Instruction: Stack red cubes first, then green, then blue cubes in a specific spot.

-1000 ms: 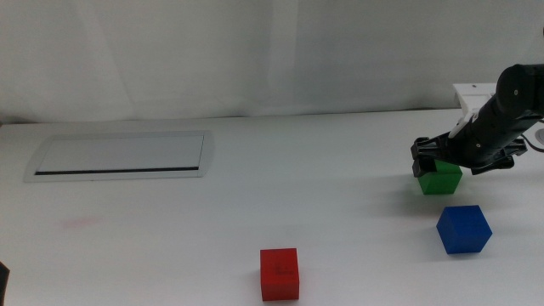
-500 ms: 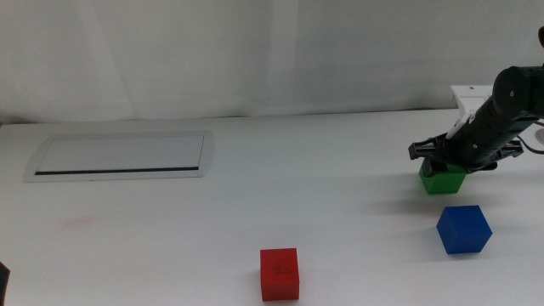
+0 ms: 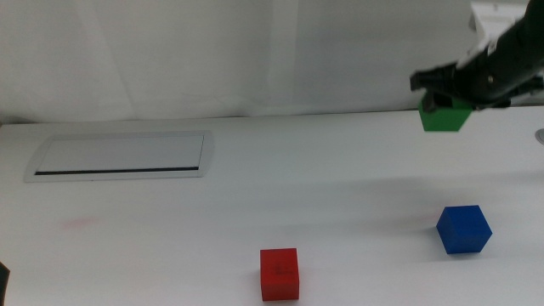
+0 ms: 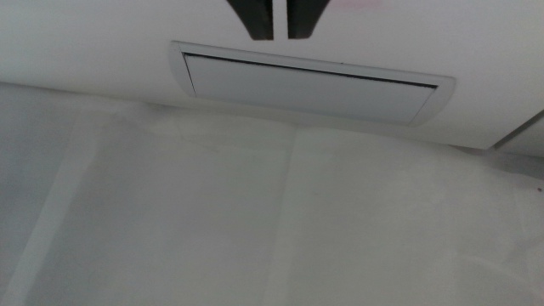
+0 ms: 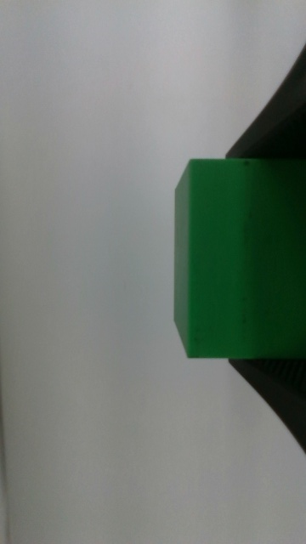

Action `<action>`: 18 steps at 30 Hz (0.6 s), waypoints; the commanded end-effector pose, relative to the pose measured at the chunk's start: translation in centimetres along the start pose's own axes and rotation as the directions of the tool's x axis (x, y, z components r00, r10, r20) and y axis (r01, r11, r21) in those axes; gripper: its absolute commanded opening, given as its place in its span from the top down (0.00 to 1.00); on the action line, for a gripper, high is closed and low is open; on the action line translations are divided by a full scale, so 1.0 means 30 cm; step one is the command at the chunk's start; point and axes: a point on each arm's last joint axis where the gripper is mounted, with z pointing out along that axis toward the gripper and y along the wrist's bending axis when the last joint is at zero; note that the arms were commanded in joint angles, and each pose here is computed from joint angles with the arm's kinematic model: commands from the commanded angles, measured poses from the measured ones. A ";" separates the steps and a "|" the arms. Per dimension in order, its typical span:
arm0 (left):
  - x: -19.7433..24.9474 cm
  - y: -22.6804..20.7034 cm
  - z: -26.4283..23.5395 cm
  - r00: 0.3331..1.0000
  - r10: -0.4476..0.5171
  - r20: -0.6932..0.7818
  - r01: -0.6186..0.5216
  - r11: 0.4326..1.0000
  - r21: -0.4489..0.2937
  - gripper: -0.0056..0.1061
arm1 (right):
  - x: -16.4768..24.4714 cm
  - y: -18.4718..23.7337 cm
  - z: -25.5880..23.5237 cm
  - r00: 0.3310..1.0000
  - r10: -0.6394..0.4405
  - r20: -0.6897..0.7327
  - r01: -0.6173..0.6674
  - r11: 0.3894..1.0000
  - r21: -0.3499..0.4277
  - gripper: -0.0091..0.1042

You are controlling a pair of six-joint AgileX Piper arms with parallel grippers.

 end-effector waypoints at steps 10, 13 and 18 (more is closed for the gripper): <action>0.043 0.007 0.004 0.999 -0.001 -0.036 0.001 1.000 -0.001 0.98 | 0.175 0.410 -0.253 0.998 -0.034 -0.057 0.028 0.995 -0.097 0.94; 0.043 0.007 0.004 0.999 -0.001 -0.036 0.001 1.000 -0.001 0.98 | 0.241 0.516 -0.253 0.996 -0.057 -0.075 0.048 0.992 -0.113 0.94; 0.043 0.007 0.004 0.999 0.003 -0.036 -0.003 1.000 0.000 0.98 | 0.337 0.635 -0.200 0.982 -0.091 -0.165 0.073 0.991 -0.113 0.94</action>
